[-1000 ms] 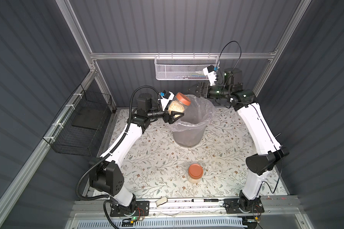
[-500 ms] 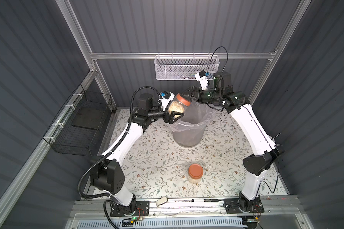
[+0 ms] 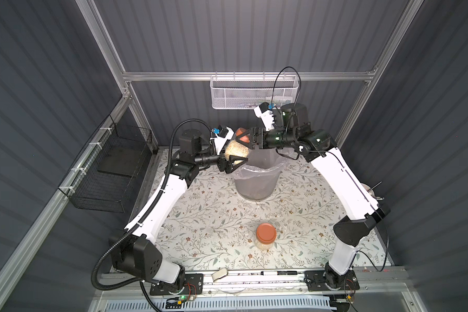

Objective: Empty expired oatmeal from jars
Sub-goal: Unscrew the lid from the jar.

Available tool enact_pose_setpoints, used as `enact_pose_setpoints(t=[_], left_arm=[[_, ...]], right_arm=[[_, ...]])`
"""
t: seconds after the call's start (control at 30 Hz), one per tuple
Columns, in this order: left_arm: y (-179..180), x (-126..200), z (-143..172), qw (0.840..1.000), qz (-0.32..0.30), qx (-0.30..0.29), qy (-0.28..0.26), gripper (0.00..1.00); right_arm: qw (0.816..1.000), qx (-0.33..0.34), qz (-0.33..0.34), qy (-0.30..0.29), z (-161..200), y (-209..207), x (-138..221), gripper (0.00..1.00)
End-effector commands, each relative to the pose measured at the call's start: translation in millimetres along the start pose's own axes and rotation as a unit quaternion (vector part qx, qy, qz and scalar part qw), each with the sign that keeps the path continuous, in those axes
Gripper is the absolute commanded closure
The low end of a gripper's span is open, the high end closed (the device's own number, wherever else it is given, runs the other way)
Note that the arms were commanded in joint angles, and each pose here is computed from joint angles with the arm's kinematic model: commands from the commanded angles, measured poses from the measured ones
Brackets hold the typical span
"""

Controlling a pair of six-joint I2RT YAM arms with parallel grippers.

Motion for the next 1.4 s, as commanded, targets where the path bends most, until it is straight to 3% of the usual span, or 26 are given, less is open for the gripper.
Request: enact_pose_setpoints(t=[0.0, 0.2, 0.37, 0.57, 1.37], left_arm=[[-29.1, 19.4, -26.4, 0.998, 0.030, -0.048, -0.036, 1.00], [-44.2, 29.5, -4.1, 0.999, 0.019, -0.028, -0.023, 1.00], [-51.8, 35.4, -3.2, 0.999, 0.016, -0.030, -0.031, 1.00], [-56.4, 38.8, -2.6, 0.999, 0.017, -0.031, -0.030, 1.00], [-61.4, 39.8, 12.2, 0.999, 0.021, -0.014, -0.021, 1.00]], right_arm=[[1.000, 0.013, 0.017, -0.021, -3.3, -2.7, 7.2, 0.08], [1.000, 0.012, 0.003, -0.020, 4.1, 7.1, 14.4, 0.03], [1.000, 0.019, 0.000, 0.012, 22.7, 10.8, 6.7, 0.07], [0.999, 0.032, 0.007, 0.043, 41.0, 14.4, 3.1, 0.01], [0.997, 0.062, -0.006, 0.047, 51.0, 33.6, 24.4, 0.01]])
Point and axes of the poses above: each gripper's point midway between its finger pads, its own x axis back along the fingers, its own y axis along the line the jaws close on, z = x × y, the point moved 6 cm from there along x, back along the fingers, and after that the axes turned 8 degrees about -x, right-handed, at the moved point
